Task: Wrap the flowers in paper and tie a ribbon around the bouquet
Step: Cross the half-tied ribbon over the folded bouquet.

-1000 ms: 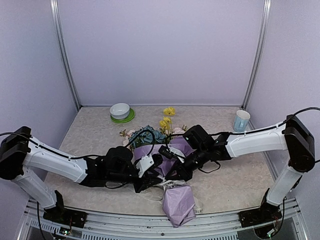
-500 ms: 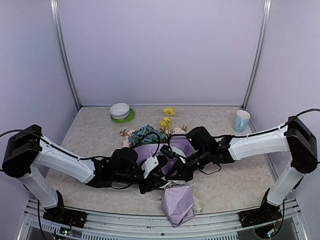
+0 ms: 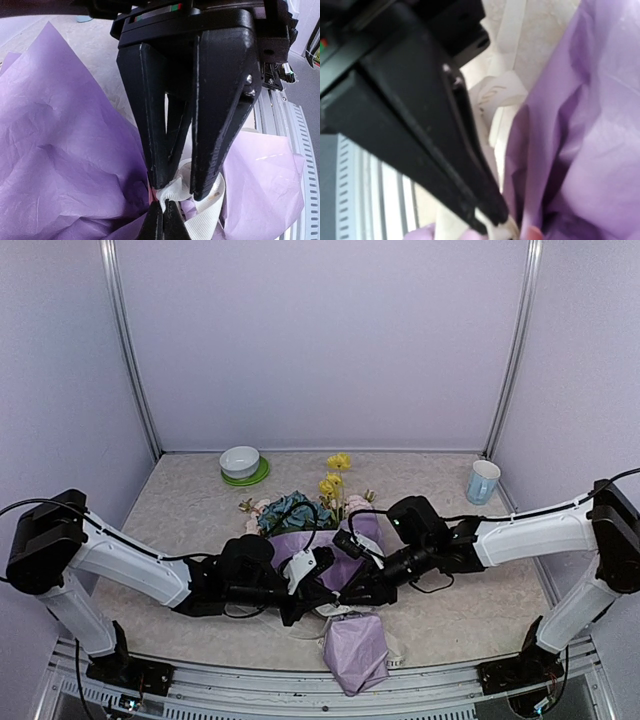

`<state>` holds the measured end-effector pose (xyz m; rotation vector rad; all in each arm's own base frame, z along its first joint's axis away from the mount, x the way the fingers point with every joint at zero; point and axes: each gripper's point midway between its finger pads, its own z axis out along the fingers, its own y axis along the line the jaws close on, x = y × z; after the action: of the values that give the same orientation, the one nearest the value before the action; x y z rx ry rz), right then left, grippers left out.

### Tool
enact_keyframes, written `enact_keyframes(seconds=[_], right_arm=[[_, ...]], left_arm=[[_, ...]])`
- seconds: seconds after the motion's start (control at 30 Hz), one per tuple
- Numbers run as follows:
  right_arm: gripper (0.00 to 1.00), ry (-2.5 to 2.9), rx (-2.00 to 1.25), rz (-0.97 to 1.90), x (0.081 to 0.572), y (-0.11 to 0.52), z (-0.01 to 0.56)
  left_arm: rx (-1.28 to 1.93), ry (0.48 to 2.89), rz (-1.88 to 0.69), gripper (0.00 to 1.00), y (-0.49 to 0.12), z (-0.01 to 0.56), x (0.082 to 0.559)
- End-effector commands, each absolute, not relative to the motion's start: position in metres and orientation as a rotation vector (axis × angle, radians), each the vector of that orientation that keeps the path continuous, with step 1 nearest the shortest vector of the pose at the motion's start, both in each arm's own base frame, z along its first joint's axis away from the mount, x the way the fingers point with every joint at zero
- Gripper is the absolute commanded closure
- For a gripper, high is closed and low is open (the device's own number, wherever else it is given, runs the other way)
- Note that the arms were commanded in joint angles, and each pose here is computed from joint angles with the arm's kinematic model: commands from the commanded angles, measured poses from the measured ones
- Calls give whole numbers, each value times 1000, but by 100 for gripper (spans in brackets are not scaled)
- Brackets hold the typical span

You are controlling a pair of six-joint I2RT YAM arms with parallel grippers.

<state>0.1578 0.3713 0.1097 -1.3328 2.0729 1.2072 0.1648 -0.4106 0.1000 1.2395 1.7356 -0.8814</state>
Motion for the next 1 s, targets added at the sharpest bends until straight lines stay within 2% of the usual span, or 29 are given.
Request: enact_keyframes(seconds=[0.0, 0.17, 0.27, 0.4, 0.7, 0.83, 0.97], right_arm=[[75, 2054, -1310, 1236, 151, 366, 115], [75, 2071, -1287, 1212, 151, 360, 111], [76, 2002, -1256, 1195, 157, 362, 133], [79, 1932, -1230, 1177, 163, 364, 155], [73, 1946, -1336, 1240, 154, 375, 134], [81, 1937, -1351, 1252, 154, 379, 130], [81, 1955, -1364, 1259, 154, 382, 121]], left_arm=[[1189, 1671, -911, 95, -411, 121, 165], [1188, 1616, -971, 90, -413, 133, 158], [1201, 1624, -969, 91, -414, 131, 158], [1206, 1634, -962, 98, -412, 127, 157], [1200, 1616, -974, 100, -414, 132, 157], [1200, 1622, -978, 100, -415, 131, 157], [1201, 1622, -977, 100, -414, 131, 157]])
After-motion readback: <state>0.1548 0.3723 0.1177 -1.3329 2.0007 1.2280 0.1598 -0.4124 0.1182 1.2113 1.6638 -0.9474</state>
